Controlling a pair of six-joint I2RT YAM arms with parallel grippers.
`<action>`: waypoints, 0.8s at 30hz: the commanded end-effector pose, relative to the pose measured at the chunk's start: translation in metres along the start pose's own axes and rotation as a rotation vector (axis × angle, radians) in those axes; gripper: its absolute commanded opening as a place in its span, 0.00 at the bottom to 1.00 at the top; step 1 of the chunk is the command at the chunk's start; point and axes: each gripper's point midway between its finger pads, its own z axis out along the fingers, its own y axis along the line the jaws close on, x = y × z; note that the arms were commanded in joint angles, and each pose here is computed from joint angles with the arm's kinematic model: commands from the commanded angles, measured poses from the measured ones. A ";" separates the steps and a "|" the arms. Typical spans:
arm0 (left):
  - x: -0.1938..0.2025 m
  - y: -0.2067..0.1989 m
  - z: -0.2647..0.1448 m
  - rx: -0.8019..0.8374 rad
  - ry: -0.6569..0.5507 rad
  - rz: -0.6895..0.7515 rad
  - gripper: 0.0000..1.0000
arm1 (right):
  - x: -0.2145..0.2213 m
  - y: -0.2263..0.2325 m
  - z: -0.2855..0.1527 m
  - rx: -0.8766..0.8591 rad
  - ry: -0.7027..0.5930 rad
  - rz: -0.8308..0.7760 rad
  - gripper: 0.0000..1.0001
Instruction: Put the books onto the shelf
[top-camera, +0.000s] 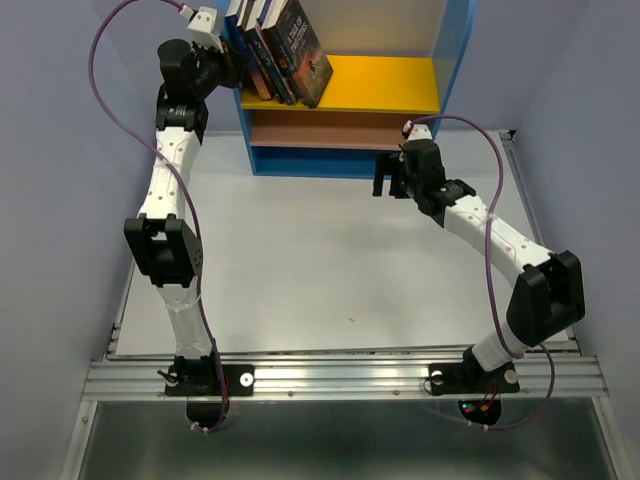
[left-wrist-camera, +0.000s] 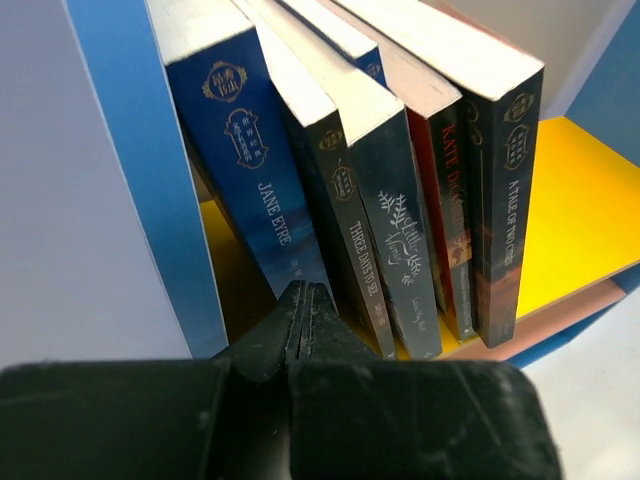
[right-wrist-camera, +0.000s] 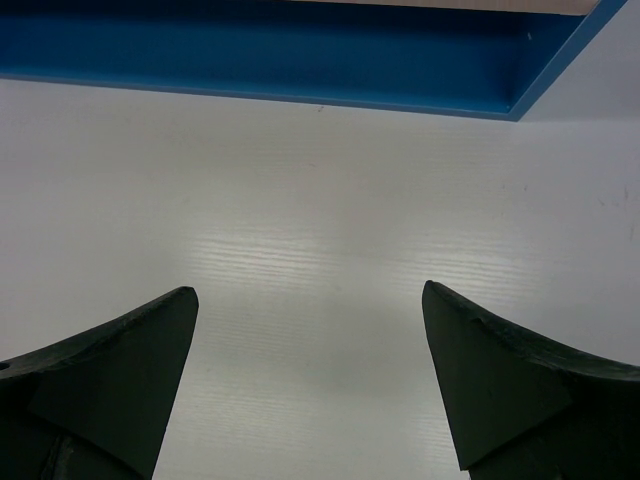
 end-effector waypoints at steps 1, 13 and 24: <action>-0.056 -0.018 -0.007 0.052 -0.129 0.044 0.00 | -0.022 0.000 0.002 0.012 -0.050 -0.003 1.00; -0.048 -0.037 -0.026 0.121 -0.102 0.091 0.00 | -0.023 -0.003 0.007 0.036 -0.050 -0.017 1.00; -0.061 -0.033 -0.012 0.136 -0.136 0.094 0.00 | -0.022 -0.003 0.012 0.040 -0.042 -0.021 1.00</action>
